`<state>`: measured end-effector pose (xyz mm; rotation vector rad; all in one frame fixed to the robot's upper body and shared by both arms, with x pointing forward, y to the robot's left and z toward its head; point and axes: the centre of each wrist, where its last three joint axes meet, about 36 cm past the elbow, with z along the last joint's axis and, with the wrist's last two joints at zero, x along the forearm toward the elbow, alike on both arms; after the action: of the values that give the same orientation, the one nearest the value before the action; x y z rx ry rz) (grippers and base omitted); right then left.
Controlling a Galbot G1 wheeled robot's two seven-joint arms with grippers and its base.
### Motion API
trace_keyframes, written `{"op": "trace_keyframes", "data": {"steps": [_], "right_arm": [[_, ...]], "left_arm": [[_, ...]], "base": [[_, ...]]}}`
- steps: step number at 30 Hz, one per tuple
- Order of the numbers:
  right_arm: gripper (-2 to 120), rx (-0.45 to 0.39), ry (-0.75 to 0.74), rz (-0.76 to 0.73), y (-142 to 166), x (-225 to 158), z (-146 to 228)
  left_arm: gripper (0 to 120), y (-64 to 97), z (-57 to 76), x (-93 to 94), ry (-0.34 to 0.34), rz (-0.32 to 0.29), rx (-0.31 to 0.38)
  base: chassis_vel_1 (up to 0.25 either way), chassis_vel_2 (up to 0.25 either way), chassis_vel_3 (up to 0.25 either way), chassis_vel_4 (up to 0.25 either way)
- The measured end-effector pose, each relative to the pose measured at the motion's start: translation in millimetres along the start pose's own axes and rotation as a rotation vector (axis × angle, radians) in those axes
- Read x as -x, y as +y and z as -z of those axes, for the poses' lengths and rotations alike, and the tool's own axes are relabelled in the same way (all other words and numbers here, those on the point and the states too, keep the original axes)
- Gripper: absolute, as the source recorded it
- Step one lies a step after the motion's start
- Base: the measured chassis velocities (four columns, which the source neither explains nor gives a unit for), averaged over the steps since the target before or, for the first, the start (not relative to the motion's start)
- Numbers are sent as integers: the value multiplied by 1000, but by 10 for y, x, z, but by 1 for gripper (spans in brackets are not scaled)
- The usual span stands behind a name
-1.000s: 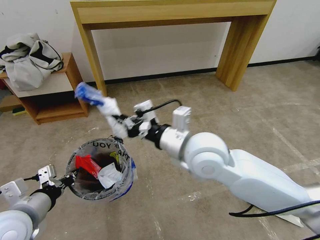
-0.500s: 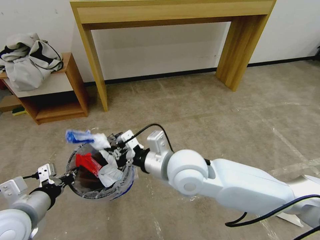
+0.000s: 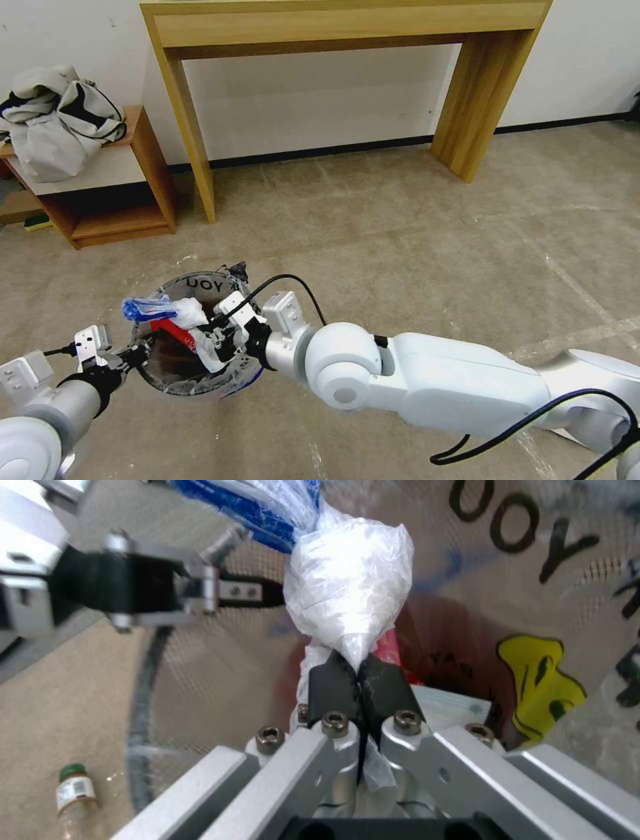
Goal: Pick up the trash bin and place the garbage on the floor into it.
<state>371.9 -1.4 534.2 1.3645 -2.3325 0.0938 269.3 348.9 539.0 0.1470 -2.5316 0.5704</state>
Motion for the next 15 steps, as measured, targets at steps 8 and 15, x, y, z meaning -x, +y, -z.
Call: {"op": "trace_keyframes", "data": {"steps": [8,15], "right_arm": [[0,-8,11,-22,-63,152,-64],[0,-18,16,-42,-126,232,-125]], "left_arm": [[1,-20,-10,-13,-6,-11,-12],[1,-29,1,-22,-9,-15,-9]], "base": [[0,0,0,0],[0,0,0,0]]}}
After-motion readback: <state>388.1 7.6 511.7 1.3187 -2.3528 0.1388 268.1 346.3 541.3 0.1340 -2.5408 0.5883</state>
